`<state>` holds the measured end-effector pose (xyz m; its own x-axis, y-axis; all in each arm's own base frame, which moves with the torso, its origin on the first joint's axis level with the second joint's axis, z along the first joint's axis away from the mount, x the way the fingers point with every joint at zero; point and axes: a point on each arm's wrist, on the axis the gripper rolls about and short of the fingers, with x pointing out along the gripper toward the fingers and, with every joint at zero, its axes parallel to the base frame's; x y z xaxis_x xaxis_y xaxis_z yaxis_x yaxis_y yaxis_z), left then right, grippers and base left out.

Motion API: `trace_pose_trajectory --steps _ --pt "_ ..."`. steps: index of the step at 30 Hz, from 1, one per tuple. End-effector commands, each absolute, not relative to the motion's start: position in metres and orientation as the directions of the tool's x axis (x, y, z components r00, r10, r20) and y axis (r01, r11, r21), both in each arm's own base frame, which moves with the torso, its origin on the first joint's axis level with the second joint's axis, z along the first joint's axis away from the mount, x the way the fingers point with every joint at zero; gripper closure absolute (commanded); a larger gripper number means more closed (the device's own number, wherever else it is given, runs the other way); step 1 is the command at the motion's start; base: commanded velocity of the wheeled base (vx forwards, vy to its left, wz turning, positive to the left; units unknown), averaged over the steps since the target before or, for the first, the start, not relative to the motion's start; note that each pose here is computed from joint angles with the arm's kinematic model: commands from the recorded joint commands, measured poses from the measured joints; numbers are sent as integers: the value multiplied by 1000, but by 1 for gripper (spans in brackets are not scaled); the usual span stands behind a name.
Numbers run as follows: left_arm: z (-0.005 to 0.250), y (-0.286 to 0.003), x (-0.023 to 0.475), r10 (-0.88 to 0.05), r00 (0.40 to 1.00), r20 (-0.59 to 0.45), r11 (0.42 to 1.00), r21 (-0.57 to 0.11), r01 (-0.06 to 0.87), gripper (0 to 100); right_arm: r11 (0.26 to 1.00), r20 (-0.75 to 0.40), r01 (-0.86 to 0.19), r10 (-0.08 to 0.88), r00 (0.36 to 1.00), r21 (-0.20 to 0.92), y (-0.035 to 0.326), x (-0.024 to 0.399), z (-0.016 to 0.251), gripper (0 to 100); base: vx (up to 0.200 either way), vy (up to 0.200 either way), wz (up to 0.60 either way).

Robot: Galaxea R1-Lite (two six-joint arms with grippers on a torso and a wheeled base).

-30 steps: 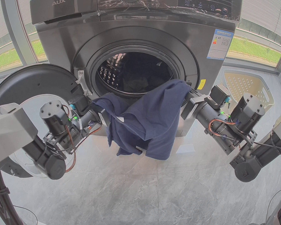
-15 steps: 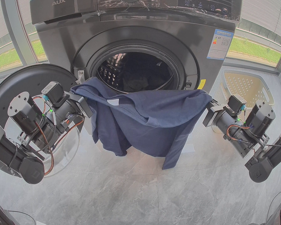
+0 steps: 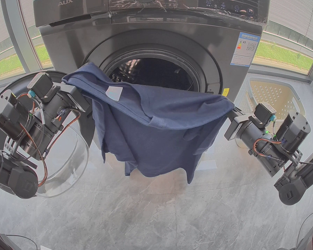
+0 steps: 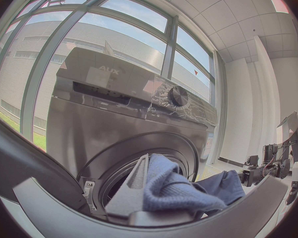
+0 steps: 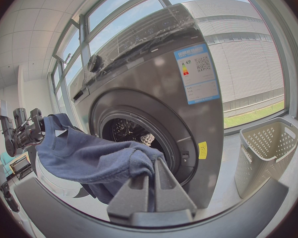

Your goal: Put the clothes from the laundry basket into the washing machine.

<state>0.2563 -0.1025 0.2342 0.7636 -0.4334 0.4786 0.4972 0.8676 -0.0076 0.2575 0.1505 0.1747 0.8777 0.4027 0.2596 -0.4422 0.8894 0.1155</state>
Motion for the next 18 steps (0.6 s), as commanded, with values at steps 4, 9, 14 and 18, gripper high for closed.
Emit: trace_pose_trajectory --steps 4,9,14,18 --pt "242 -103 254 -422 753 505 869 -10 494 100 886 306 -450 400 864 112 148 251 190 100 0 0 0" --pt "234 -106 255 -423 770 477 871 -20 490 100 896 302 -432 385 872 106 144 253 189 100 0 0 0" --pt "226 -107 258 -428 783 451 872 -23 490 100 904 300 -413 367 880 106 139 256 189 100 0 0 0" --pt "221 -107 257 -437 788 435 869 -22 494 100 907 302 -407 360 883 106 137 257 189 100 0 0 0"
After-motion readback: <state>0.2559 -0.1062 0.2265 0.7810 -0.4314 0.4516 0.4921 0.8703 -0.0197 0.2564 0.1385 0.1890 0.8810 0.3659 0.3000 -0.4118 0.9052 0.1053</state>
